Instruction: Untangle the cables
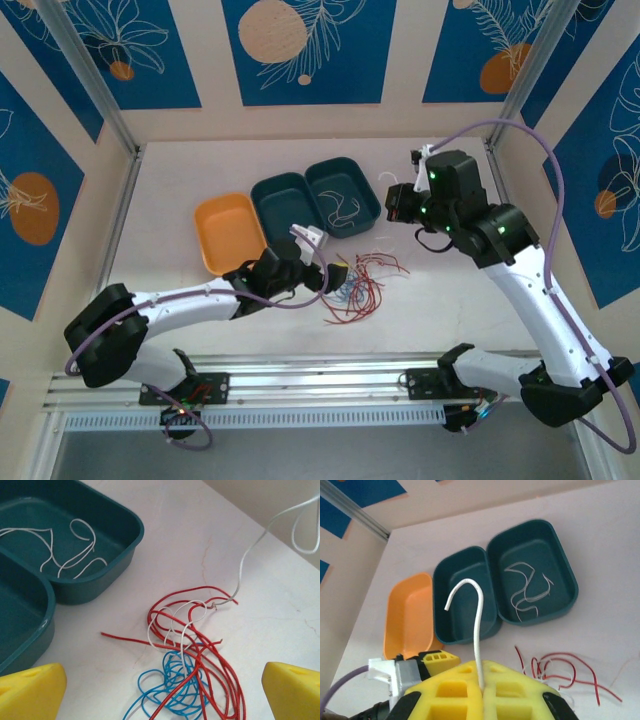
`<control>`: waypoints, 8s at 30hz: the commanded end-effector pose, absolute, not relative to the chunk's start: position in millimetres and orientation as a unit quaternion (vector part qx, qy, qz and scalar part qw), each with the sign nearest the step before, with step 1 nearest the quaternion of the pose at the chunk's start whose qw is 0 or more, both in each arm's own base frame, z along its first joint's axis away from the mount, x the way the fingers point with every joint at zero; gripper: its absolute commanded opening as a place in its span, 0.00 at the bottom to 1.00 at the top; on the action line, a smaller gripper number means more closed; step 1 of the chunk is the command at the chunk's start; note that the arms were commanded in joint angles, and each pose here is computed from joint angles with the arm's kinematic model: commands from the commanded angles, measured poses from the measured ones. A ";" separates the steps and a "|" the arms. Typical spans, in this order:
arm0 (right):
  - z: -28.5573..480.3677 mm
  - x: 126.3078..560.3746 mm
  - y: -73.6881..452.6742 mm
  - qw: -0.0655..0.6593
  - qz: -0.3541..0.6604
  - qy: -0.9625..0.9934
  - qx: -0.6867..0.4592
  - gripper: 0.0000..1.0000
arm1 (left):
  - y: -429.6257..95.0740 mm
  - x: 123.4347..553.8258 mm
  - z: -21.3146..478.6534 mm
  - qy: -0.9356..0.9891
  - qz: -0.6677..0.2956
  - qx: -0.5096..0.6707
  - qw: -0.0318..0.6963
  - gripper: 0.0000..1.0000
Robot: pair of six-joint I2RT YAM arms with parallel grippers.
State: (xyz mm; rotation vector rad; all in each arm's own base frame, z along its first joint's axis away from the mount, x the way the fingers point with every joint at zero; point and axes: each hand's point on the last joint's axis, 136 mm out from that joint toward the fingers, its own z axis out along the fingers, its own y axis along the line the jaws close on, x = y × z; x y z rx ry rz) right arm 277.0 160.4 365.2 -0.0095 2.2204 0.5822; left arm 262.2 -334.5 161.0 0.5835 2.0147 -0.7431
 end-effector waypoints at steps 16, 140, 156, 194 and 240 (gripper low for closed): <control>477.6 275.8 175.7 0.499 0.229 0.826 -0.127 0.00 | -347.2 261.8 191.3 0.773 -0.344 0.249 0.471 1.00; 669.2 223.6 111.8 0.752 0.211 0.619 -0.087 0.00 | -472.0 316.7 177.2 0.630 -0.444 0.280 0.571 0.67; 570.6 319.5 136.6 0.636 0.200 0.743 -0.058 0.00 | -379.7 263.1 216.5 0.648 -0.432 0.242 0.579 1.00; 285.9 493.8 210.8 0.334 0.127 0.928 -0.101 0.00 | -188.8 249.4 243.1 0.773 -0.150 0.102 0.607 1.00; 212.8 427.7 211.3 0.214 0.096 0.970 -0.059 0.41 | -191.6 253.4 224.9 0.813 -0.132 0.092 0.560 1.00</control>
